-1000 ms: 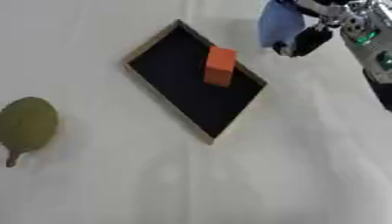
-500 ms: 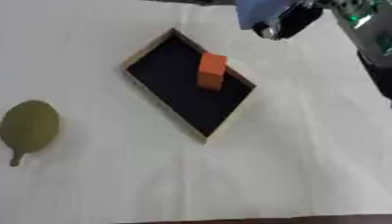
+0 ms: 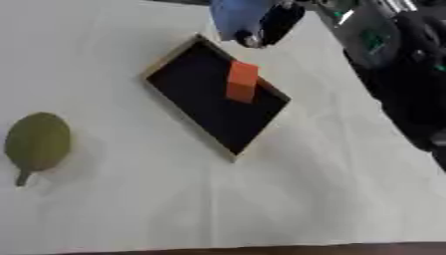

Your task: Pick up objects on the table and place them in the box.

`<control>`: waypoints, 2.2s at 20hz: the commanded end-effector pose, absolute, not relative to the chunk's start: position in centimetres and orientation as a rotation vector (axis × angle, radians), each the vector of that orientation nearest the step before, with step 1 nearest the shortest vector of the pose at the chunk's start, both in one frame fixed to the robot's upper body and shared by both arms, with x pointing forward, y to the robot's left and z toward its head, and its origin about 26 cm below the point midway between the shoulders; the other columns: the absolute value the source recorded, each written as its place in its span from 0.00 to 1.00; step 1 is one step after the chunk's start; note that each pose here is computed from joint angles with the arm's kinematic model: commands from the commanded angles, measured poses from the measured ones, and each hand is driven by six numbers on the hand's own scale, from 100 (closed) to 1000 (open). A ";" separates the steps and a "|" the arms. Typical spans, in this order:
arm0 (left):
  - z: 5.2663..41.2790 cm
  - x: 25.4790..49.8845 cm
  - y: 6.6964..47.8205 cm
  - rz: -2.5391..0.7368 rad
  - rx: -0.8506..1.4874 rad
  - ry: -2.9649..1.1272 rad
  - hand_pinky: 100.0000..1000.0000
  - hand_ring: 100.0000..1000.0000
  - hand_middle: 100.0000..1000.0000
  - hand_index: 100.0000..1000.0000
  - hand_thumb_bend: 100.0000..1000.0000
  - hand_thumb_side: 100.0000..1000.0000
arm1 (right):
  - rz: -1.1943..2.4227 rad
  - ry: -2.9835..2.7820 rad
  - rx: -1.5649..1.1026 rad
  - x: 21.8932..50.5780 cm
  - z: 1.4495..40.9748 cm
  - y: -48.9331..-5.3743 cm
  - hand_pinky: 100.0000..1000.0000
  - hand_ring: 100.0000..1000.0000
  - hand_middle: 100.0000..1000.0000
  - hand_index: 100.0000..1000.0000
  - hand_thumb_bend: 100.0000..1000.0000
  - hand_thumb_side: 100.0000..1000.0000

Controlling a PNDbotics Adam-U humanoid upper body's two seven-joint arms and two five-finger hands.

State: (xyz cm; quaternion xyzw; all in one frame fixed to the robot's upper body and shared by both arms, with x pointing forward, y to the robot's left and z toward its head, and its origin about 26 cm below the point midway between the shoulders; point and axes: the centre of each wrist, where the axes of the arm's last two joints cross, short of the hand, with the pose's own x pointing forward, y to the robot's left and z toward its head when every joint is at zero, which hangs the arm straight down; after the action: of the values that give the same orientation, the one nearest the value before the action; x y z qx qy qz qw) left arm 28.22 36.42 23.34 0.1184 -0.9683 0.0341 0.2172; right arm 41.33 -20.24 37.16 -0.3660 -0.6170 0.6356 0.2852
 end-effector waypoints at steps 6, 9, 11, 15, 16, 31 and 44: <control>24.4 28.0 36.3 0.075 0.321 -2.718 0.93 0.78 0.61 0.80 0.00 0.55 | 1.693 -1.661 -0.998 42.3 37.3 -19.3 0.85 0.75 0.51 0.66 0.00 0.01; 24.4 28.0 36.3 0.078 0.317 -2.720 0.93 0.78 0.61 0.79 0.00 0.55 | 1.667 -1.651 -1.026 42.9 36.8 -19.6 0.85 0.76 0.51 0.66 0.00 0.01; 24.4 28.0 36.3 0.080 0.316 -2.721 0.93 0.78 0.61 0.79 0.00 0.55 | 1.657 -1.650 -1.032 43.2 36.5 -19.7 0.85 0.76 0.51 0.66 0.00 0.01; 24.4 28.0 36.4 0.081 0.314 -2.722 0.93 0.78 0.61 0.79 0.00 0.55 | 1.684 -1.644 -1.038 43.3 36.2 -19.6 0.85 0.77 0.53 0.68 0.05 0.02; 24.4 28.0 36.4 0.081 0.315 -2.723 0.93 0.78 0.61 0.79 0.00 0.55 | 1.695 -1.639 -1.038 43.3 36.1 -19.5 0.85 0.79 0.57 0.71 0.09 0.03; 24.4 28.1 36.3 0.083 0.305 -2.717 0.93 0.78 0.61 0.80 0.00 0.55 | 1.904 -1.528 -1.055 42.6 36.7 -19.1 0.94 0.94 0.82 0.93 0.36 0.33; 24.3 28.1 36.2 0.087 0.311 -2.710 0.92 0.78 0.61 0.79 0.00 0.55 | 1.818 -1.643 -1.048 40.0 38.2 -20.1 0.92 0.91 0.78 0.90 0.01 0.10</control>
State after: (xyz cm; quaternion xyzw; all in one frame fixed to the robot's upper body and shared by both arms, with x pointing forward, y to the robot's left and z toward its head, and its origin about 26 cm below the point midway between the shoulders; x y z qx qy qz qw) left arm 28.41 36.12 23.48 0.1056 -0.9694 0.0386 0.2182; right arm 41.15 -19.29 36.24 -0.3675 -0.5838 0.6805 0.2470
